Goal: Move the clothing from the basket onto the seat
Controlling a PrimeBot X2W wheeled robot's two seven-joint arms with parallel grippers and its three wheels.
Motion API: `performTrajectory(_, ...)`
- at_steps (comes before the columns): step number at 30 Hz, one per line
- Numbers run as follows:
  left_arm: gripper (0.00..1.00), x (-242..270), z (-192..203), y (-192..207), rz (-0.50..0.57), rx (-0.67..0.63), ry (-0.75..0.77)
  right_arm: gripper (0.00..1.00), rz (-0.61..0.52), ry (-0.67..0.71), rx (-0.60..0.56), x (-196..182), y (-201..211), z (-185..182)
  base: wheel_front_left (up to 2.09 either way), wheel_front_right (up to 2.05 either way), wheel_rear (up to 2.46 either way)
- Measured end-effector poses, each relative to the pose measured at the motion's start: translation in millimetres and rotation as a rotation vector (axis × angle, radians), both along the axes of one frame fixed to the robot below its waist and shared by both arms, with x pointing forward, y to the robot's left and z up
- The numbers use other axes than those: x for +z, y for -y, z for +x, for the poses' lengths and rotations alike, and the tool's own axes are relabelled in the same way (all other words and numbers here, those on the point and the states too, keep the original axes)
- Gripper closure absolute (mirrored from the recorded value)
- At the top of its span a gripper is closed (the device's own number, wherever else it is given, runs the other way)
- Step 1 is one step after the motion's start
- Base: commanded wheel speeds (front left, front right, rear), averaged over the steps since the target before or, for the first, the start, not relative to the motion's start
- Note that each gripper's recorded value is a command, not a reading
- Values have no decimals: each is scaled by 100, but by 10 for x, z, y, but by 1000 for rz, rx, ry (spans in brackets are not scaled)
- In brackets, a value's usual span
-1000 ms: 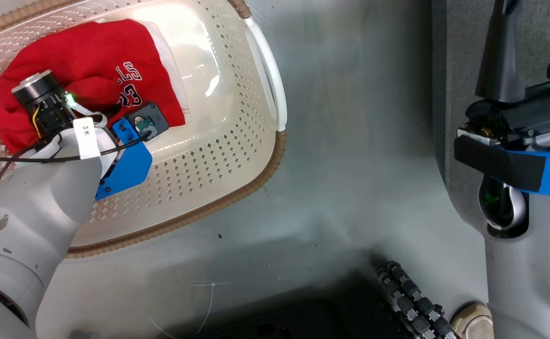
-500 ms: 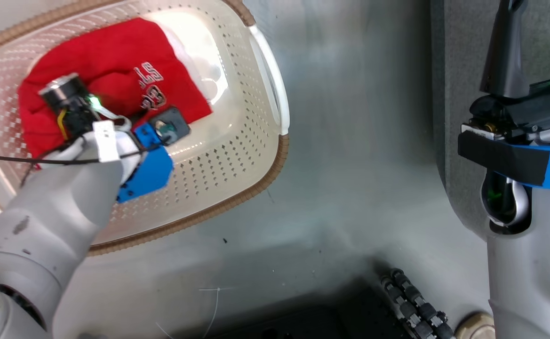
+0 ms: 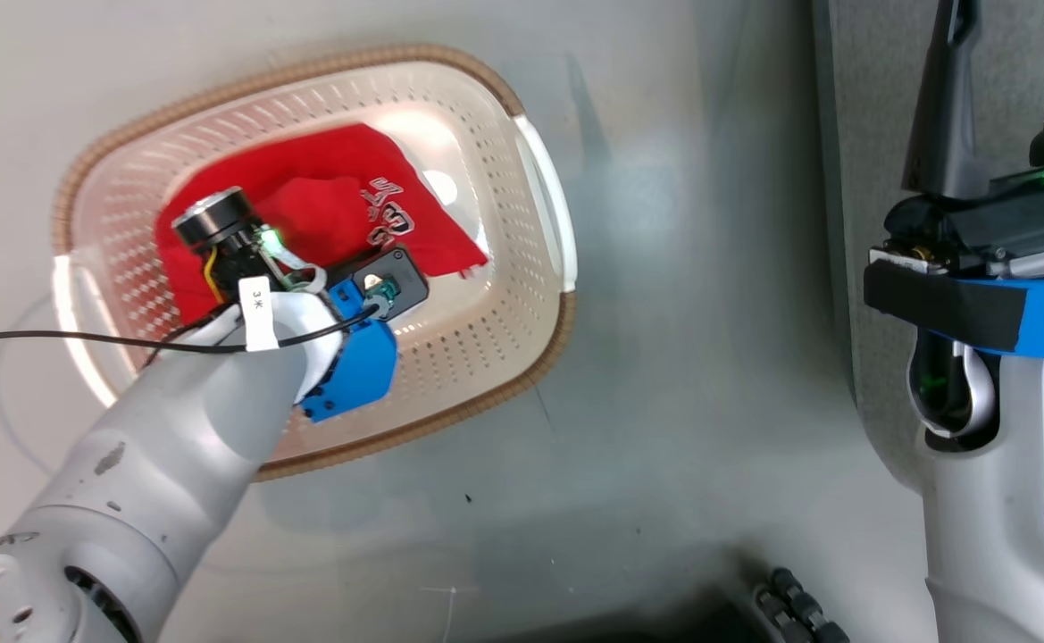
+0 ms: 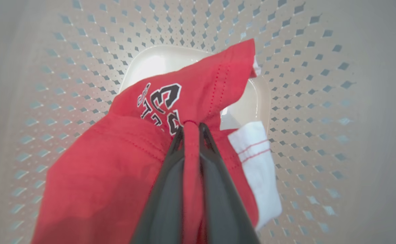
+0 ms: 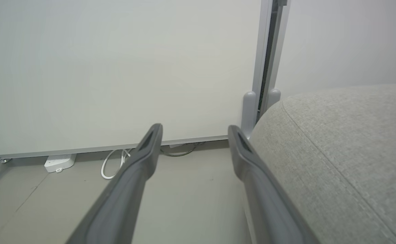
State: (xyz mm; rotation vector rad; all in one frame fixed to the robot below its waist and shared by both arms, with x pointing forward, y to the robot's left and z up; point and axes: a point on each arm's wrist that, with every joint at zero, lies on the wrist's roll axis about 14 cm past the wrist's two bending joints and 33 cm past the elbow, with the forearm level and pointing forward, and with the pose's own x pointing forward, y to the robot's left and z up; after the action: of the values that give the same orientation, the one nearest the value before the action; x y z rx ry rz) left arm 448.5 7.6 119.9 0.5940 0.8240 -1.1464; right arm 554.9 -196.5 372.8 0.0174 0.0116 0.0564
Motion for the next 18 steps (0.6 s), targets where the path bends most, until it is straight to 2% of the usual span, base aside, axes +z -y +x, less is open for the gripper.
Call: performTrajectory(18,100,1318,239,252,-261,131,170,0,23,80,19,645,-165,-199,0,0,0)
